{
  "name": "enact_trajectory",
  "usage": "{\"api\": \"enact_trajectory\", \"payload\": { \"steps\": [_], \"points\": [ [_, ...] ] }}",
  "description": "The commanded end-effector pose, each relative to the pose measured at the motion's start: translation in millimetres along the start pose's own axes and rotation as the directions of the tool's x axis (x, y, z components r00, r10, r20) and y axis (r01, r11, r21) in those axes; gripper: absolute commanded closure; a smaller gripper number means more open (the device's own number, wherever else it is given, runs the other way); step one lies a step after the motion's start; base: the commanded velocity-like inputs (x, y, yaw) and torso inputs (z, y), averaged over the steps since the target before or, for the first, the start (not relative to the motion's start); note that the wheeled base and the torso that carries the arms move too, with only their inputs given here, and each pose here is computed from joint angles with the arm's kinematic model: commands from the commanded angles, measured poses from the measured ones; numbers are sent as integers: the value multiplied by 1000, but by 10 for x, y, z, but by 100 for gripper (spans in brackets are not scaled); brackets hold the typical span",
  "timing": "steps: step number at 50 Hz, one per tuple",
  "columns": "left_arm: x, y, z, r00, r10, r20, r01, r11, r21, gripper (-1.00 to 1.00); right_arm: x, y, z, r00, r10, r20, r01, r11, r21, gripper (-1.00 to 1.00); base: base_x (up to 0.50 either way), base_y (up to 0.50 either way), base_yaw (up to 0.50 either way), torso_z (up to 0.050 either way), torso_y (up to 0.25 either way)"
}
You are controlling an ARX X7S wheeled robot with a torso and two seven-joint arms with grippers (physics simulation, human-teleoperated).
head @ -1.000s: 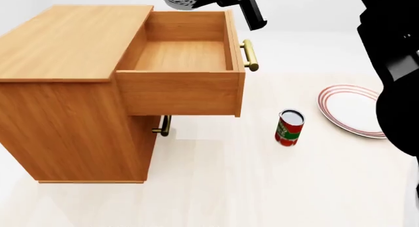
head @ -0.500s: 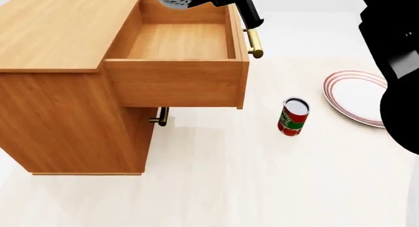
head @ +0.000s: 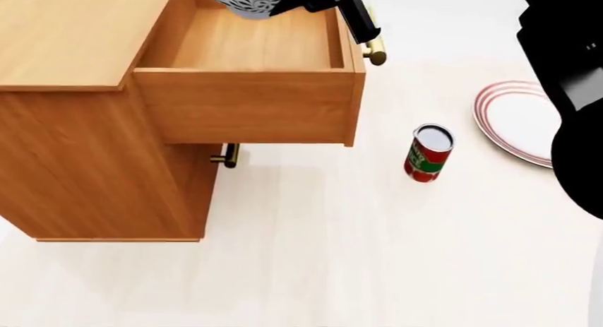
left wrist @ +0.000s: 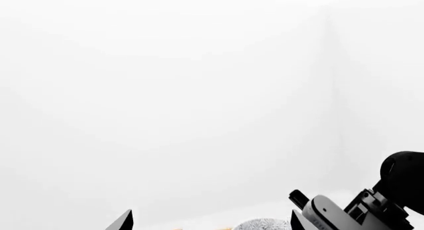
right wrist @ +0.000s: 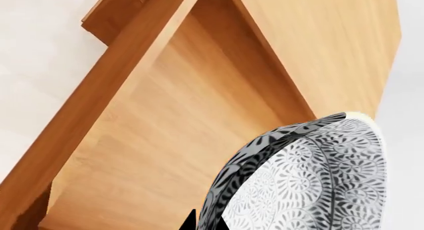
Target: Put the bowl in the top drawer of the cabinet.
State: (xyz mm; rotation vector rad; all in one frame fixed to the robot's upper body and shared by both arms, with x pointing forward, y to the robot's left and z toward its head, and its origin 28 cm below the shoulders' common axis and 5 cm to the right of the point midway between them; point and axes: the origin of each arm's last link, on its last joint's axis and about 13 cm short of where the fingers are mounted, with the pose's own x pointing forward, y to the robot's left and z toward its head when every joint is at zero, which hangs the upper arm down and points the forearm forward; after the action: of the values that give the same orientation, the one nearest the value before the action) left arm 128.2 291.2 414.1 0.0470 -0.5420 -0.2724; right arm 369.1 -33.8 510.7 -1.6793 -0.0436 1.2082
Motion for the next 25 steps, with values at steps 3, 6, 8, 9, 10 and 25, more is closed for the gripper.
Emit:
{"api": "enact_trajectory", "payload": {
  "steps": [3,6,8,9,10,25],
  "points": [
    [0,0,0,1000,5,7,-5,1000,-5,-100,-39,-33,61,1000,10,1,-10,1000,-10,100,0,0,0,0,-83],
    [0,-1,0,1000,5,7,-5,1000,-6,-100,-37,-35,65,1000,12,1,-12,1000,-11,100,0,0,0,0,-83],
    [0,-1,0,1000,6,7,-6,1000,-7,-100,-34,-34,65,1000,16,0,-16,1000,-8,100,0,0,0,0,-85],
    [0,-1,0,1000,6,6,-6,1000,-7,-100,-32,-33,64,1000,19,0,-19,1000,-7,100,0,0,0,0,-82],
    [0,-1,0,1000,6,6,-6,1000,-8,-100,-31,-33,63,1000,23,0,-23,1000,-4,100,0,0,0,0,-80],
    [-2,-2,0,1000,11,-1,-11,1000,-18,-100,17,-10,32,999,37,-8,-37,999,24,-100,0,0,0,0,-22]
  ]
}}
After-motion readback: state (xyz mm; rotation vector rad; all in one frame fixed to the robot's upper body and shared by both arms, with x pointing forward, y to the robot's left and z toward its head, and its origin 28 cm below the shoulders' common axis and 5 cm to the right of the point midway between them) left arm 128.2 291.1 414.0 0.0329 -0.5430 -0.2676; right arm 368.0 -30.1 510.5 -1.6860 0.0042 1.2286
